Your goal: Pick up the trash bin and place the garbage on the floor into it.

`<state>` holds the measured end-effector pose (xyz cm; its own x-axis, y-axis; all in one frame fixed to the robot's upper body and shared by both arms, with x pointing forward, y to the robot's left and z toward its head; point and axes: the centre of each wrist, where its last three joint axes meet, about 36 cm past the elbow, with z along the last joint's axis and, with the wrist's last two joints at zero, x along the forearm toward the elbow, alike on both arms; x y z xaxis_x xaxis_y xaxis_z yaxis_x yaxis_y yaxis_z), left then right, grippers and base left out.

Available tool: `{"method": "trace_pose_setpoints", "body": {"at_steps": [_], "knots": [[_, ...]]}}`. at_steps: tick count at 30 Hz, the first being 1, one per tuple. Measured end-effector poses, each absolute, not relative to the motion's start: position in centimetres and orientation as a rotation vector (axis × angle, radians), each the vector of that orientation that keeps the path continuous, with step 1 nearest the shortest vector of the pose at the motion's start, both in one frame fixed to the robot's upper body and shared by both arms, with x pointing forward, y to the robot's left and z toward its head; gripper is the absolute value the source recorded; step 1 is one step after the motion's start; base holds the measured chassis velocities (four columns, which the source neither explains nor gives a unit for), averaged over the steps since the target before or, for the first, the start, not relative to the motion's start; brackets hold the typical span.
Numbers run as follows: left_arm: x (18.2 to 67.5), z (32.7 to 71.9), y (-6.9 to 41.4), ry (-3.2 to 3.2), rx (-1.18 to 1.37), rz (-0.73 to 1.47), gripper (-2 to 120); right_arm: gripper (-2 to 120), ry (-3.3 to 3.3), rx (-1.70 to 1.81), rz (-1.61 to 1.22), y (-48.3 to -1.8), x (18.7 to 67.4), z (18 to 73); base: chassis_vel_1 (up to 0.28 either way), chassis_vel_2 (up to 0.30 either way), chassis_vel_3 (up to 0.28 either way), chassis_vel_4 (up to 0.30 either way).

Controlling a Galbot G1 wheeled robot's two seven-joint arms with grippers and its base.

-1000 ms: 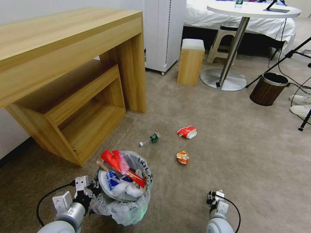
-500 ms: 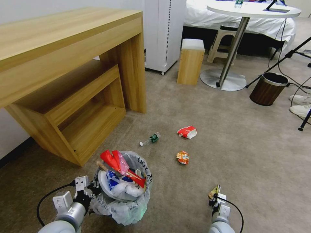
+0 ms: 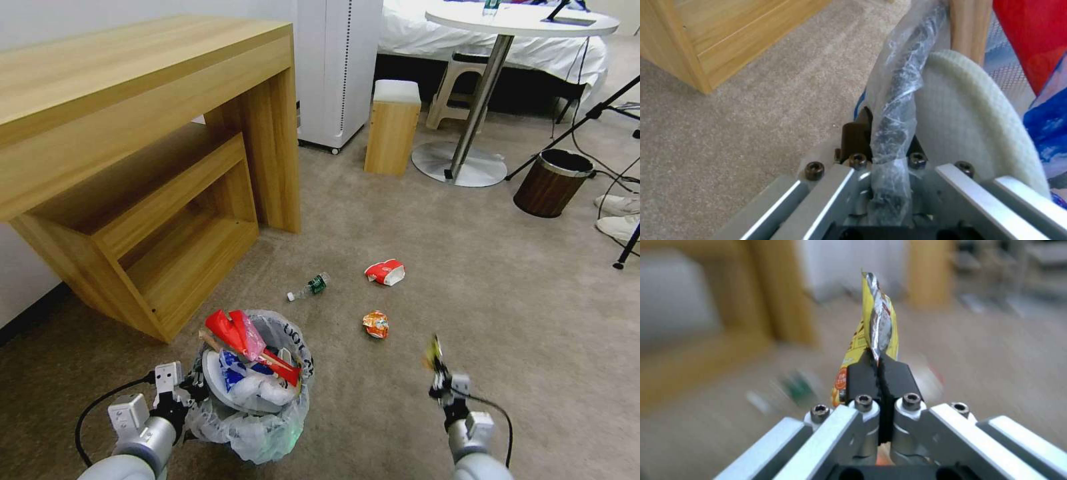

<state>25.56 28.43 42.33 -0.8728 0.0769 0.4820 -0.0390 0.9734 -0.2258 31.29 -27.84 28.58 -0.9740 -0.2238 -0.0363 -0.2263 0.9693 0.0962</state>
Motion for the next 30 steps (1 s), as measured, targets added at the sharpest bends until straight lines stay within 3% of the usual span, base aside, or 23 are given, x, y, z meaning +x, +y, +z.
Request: {"method": "trace_pose_setpoints", "body": {"at_steps": [7,13,30], "knots": [[25.2,42.6,28.2,-2.614,-0.034,0.31,0,0,2.64,-0.978,0.099,-27.9,36.4,36.6,0.0,0.0,0.0,0.0],[25.2,42.8,28.0,-2.615,-0.039,0.312,0,0,2.528,-1.254,0.047,-28.1,37.6,38.7,0.0,0.0,0.0,0.0],[24.8,43.4,27.3,-2.616,-0.028,0.328,0,0,2.351,-1.777,0.055,-18.3,41.0,35.5,0.0,0.0,0.0,0.0]]}}
